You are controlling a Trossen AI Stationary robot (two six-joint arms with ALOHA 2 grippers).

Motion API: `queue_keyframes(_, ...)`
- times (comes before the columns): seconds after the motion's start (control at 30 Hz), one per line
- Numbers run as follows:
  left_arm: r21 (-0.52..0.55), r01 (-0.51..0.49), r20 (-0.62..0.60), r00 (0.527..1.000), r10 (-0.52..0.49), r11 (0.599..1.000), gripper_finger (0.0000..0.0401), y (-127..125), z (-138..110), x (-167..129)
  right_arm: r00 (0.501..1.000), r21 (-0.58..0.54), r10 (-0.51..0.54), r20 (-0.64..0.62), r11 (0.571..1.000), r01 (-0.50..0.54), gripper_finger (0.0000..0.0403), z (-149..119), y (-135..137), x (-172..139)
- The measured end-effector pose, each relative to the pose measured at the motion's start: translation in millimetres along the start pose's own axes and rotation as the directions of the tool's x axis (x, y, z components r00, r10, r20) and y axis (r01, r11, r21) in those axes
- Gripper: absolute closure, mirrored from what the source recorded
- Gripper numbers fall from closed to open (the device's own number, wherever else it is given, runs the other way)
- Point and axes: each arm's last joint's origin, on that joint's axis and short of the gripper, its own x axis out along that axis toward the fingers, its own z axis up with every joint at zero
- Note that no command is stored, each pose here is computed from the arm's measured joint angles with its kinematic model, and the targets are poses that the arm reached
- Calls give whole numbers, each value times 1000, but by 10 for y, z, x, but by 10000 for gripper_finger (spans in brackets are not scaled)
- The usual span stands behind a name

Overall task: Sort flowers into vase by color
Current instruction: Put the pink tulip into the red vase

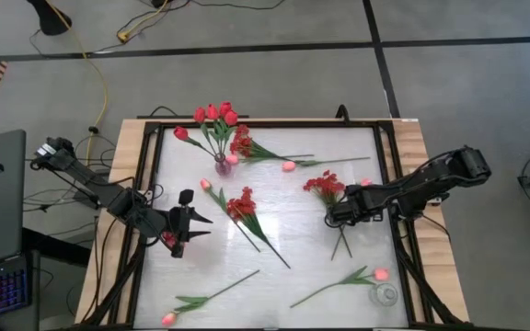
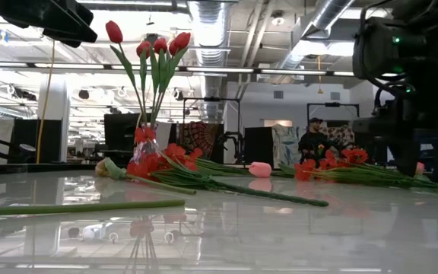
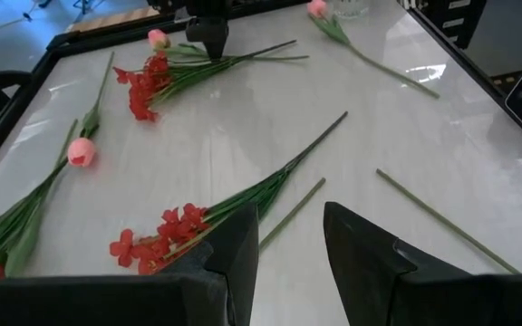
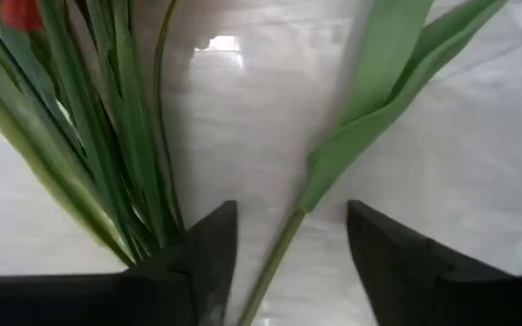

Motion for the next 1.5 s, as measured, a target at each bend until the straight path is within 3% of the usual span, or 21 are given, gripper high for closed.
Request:
queue_keyframes(0.27,-1,-1,0,1000,1,1000,285,1,0,0,1000,-11,7,-1,1000,-7,358,-2,6,3)
queue_keyframes(0.33,0,-1,0,1000,1,1000,285,0,0,0,1000,-27,14,16,1000,-13,385,2,18,-6)
queue_keyframes(0.63,-8,-1,0,1000,1,1000,285,0,0,0,969,-46,122,214,992,-115,377,46,209,-221)
queue_keyframes(0.73,-12,0,0,1000,0,1000,285,0,0,0,933,-87,194,304,981,-175,387,66,324,-359)
queue_keyframes(0.9,-16,0,0,1000,0,1000,285,0,0,0,842,-245,293,453,949,-199,383,108,502,-624)
queue_keyframes(1.03,-16,-1,0,1000,1,1000,285,1,0,0,774,-383,374,511,905,-185,380,100,638,-864)
queue_keyframes(1.3,-25,0,18,1000,0,1000,285,-1,19,0,700,-570,554,450,782,-252,383,-69,836,-1355)
queue_keyframes(1.4,-52,12,85,996,-7,999,285,-19,91,16,640,-640,653,405,702,-311,382,-195,903,-1507)
queue_keyframes(1.5,-44,31,138,990,-25,999,285,-44,151,41,542,-700,761,356,601,-385,383,-322,983,-1644)
